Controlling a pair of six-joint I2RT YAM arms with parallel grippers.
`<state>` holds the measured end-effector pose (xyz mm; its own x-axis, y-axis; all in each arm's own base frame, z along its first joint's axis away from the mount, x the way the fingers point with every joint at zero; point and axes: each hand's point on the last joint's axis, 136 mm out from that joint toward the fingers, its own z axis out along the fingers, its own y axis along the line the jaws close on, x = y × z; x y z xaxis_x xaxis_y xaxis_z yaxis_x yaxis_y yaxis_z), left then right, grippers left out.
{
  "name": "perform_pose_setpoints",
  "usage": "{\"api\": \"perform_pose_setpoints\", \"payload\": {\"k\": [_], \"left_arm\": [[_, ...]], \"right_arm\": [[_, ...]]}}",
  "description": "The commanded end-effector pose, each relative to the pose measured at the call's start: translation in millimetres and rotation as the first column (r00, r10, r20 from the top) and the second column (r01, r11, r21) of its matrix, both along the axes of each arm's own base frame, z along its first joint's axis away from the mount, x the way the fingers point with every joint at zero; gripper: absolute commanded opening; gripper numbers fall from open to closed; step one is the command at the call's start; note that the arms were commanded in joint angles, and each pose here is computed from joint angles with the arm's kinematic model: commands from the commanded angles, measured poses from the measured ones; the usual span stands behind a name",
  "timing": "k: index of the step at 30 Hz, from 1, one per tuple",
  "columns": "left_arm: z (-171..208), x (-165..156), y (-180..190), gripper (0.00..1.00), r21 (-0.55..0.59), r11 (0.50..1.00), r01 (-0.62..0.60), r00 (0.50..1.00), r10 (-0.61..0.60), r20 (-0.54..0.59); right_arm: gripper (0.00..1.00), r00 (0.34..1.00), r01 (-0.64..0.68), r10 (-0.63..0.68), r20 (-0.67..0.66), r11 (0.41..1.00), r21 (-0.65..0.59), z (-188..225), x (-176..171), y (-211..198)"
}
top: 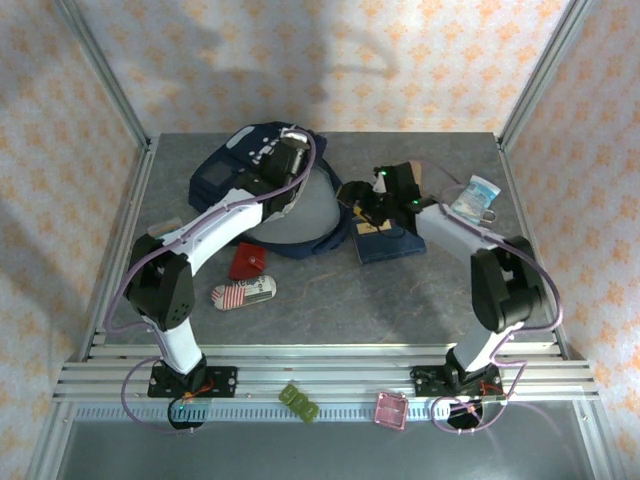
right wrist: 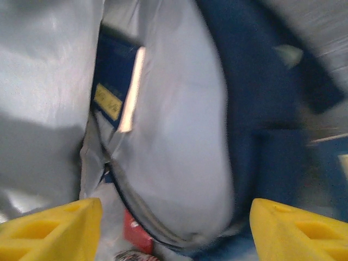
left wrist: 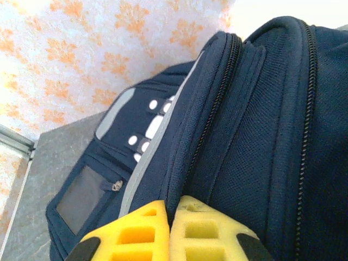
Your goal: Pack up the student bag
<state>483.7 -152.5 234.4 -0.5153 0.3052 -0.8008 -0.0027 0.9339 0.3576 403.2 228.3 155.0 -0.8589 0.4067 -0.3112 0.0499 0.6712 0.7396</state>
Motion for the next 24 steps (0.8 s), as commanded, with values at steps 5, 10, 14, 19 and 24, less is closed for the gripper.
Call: {"api": "perform_pose_setpoints", "payload": {"k": [5, 10, 14, 19, 24], "left_arm": [[3.7, -8.0, -19.4, 0.49, -0.136, 0.991, 0.009, 1.0, -0.008, 0.004], [-7.8, -44.2, -73.8, 0.52, -0.313, 0.94, 0.138, 0.986, -0.161, -0.049], [-35.9, -85.1, -112.6, 0.51, -0.432, 0.878, 0.208, 0.953, -0.282, -0.115], [-79.3, -148.5, -157.3, 0.51, -0.557, 0.783, 0.277, 0.872, -0.448, -0.196], [-128.8, -191.7, -169.7, 0.51, -0.573, 0.779, 0.255, 0.816, -0.491, -0.305]], "right_arm": [[0.69, 0.966, 0.229, -0.256, -0.032, 0.907, -0.352, -62.6, -9.5, -121.8], [0.66, 0.953, 0.254, -0.3, -0.042, 0.867, -0.429, -82.9, -7.2, -151.1], [0.62, 0.952, 0.198, -0.28, -0.125, 0.873, -0.446, -113.3, -19.8, -150.5], [0.56, 0.945, 0.136, -0.236, -0.225, 0.914, -0.383, -134.9, -57.0, -136.9], [0.56, 0.937, 0.079, -0.15, -0.314, 0.971, -0.227, -134.1, -106.3, -98.0]]}}
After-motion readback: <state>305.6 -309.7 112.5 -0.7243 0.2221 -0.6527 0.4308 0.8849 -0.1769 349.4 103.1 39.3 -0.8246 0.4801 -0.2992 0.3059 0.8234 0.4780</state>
